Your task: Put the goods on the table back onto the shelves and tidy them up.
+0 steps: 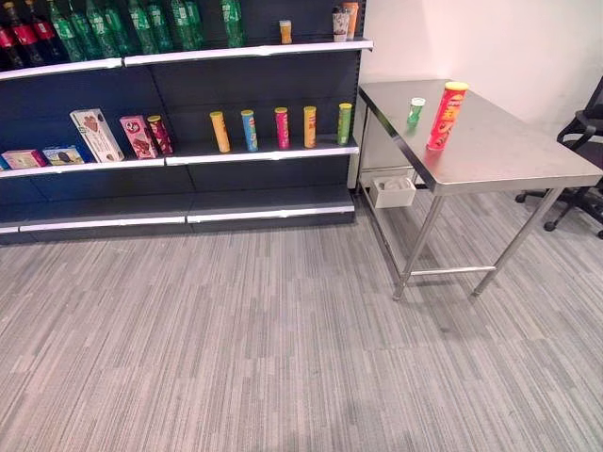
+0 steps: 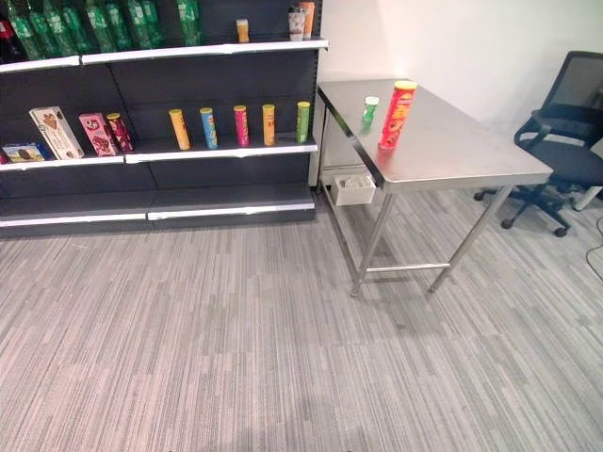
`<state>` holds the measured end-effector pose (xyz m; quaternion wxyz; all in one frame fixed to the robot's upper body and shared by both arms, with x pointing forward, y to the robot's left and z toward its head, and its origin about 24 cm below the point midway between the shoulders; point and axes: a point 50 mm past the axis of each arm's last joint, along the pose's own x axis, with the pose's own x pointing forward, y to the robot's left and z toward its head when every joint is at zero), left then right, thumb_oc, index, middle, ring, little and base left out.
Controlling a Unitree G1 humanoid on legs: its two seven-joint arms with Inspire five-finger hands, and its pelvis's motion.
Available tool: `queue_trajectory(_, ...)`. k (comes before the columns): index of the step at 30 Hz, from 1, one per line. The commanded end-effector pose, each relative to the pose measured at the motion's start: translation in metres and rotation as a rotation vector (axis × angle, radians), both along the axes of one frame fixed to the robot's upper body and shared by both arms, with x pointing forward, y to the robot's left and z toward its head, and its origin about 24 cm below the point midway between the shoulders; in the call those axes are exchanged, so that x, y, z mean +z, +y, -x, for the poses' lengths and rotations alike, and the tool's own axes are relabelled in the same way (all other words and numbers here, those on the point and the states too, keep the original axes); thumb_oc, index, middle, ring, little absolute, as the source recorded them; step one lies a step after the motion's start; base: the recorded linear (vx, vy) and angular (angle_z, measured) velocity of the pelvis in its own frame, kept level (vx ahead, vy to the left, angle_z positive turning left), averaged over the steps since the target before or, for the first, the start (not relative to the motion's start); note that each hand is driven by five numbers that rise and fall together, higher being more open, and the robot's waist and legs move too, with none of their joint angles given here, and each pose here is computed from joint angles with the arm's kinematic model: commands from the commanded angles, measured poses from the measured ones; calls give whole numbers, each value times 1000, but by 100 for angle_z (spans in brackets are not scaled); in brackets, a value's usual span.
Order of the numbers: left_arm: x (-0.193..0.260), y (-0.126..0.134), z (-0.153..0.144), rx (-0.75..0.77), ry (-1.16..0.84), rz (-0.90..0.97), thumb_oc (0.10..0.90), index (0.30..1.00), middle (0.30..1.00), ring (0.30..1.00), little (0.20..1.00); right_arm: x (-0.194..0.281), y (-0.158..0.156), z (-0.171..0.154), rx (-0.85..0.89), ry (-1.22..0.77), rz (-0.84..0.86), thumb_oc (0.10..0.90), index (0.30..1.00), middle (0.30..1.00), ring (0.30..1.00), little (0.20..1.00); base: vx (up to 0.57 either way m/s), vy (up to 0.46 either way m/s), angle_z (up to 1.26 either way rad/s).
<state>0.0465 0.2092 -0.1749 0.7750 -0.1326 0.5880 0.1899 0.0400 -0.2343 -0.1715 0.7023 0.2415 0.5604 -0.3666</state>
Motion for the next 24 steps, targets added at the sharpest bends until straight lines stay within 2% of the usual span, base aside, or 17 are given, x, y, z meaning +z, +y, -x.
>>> queue_trajectory(1,-1,-14,-6,13,-25,37,800,900,900,900,900,1,5,-17,31,-22,7,800,900,900,900,900,0,-48,0)
queue_trajectory(8,2,-3,-22,179,-95,38,800,900,900,900,900,5,5,-42,122,-75,36,800,900,900,900,900,-70,-138,1)
queue_trajectory(9,4,3,-26,287,-124,36,800,900,900,900,900,5,3,-43,120,-72,43,800,900,900,900,900,140,-42,-12)
queue_trajectory(10,5,5,-27,326,-134,35,800,900,900,900,900,5,3,-43,116,-70,44,800,900,900,900,900,239,-6,-2)
queue_trajectory(15,4,3,-28,389,-140,44,800,900,900,900,900,6,4,-45,146,-69,49,800,900,900,900,900,275,123,-10)
queue_trajectory(17,3,0,-28,498,-143,67,800,900,900,900,900,7,3,-49,134,-71,62,800,900,900,900,900,411,197,-20)
queue_trajectory(19,3,1,-26,539,-137,69,800,900,900,900,900,6,3,-48,114,-71,58,800,900,900,900,900,380,217,-25)
queue_trajectory(20,2,4,-11,607,-109,62,800,900,900,900,900,4,6,-40,71,-56,35,800,900,900,900,900,490,286,-43)
queue_trajectory(24,3,15,-4,607,-96,22,800,900,900,900,900,1,12,-25,2,-31,-8,800,900,900,900,900,469,321,-45)
